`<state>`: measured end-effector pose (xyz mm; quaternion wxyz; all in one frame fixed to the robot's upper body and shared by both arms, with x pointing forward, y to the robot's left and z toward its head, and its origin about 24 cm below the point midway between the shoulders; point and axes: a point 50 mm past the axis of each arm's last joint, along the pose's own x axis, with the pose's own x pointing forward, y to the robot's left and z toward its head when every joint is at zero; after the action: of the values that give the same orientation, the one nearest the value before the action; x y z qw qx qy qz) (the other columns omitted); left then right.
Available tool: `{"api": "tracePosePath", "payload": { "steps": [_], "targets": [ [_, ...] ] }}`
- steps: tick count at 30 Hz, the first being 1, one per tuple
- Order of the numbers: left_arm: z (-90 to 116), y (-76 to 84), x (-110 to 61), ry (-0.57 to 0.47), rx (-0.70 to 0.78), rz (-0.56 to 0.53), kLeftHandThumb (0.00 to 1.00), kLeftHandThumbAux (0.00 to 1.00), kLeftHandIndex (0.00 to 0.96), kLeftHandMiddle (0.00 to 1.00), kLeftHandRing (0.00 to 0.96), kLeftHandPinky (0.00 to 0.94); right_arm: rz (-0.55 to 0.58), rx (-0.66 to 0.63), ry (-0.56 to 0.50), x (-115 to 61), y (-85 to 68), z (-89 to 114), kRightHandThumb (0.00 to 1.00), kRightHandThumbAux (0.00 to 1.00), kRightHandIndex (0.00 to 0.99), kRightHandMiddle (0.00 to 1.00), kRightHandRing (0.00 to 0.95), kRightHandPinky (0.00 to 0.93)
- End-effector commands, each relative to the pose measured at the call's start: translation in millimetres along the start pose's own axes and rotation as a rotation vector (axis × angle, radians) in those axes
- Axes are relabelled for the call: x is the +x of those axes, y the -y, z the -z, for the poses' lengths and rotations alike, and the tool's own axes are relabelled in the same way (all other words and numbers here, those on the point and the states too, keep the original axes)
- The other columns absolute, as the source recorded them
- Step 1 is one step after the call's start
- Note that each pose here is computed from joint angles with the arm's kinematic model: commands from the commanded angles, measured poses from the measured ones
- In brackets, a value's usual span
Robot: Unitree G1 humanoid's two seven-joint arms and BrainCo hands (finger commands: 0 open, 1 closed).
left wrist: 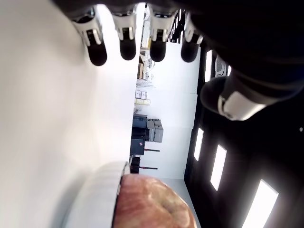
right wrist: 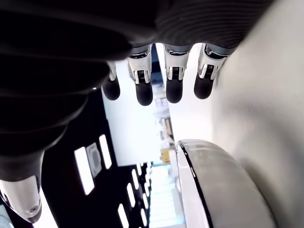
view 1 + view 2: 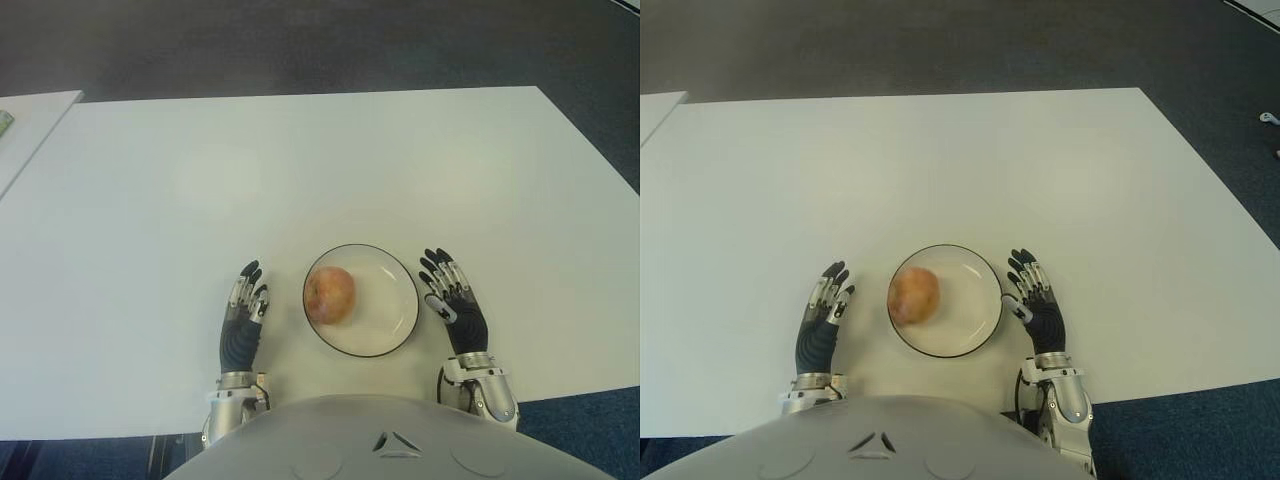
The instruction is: Put the apples into the plate.
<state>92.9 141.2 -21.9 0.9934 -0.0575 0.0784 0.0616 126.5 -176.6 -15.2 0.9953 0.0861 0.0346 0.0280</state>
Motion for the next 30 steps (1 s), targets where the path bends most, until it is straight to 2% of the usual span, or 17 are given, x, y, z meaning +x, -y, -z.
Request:
{"api": "tracePosePath", "payload": {
  "steps": [1, 9, 17, 30],
  "targets": [
    [15.9, -3.4, -5.8, -0.128, 0.018, -0.022, 0.116, 0.532, 0.109, 0.080, 0.070, 0.129, 0.029, 0.078, -0.150, -12.5, -4.2, 26.3, 0.203, 0.636, 0.101, 0.123, 0.086, 0.091],
    [18.0, -2.4, -6.6, -0.157, 0.030, 0.002, 0.104, 0.553, 0.099, 0.081, 0.072, 0.110, 0.020, 0.086, -0.149, -13.5, -6.0, 26.9, 0.184, 0.635, 0.091, 0.112, 0.073, 0.070],
    [25.2, -3.7, -9.0, -0.165, 0.054, 0.010, 0.085, 0.558, 0.094, 0.083, 0.069, 0.108, 0.041, 0.080, -0.151, -14.0, -2.8, 26.6, 0.155, 0.635, 0.094, 0.112, 0.079, 0.104],
    [22.9, -1.4, -19.8, -0.179, 0.021, -0.003, 0.092, 0.569, 0.087, 0.089, 0.080, 0.130, 0.063, 0.090, -0.149, -20.9, -2.8, 22.0, 0.190, 0.626, 0.112, 0.117, 0.077, 0.088]
  ]
}}
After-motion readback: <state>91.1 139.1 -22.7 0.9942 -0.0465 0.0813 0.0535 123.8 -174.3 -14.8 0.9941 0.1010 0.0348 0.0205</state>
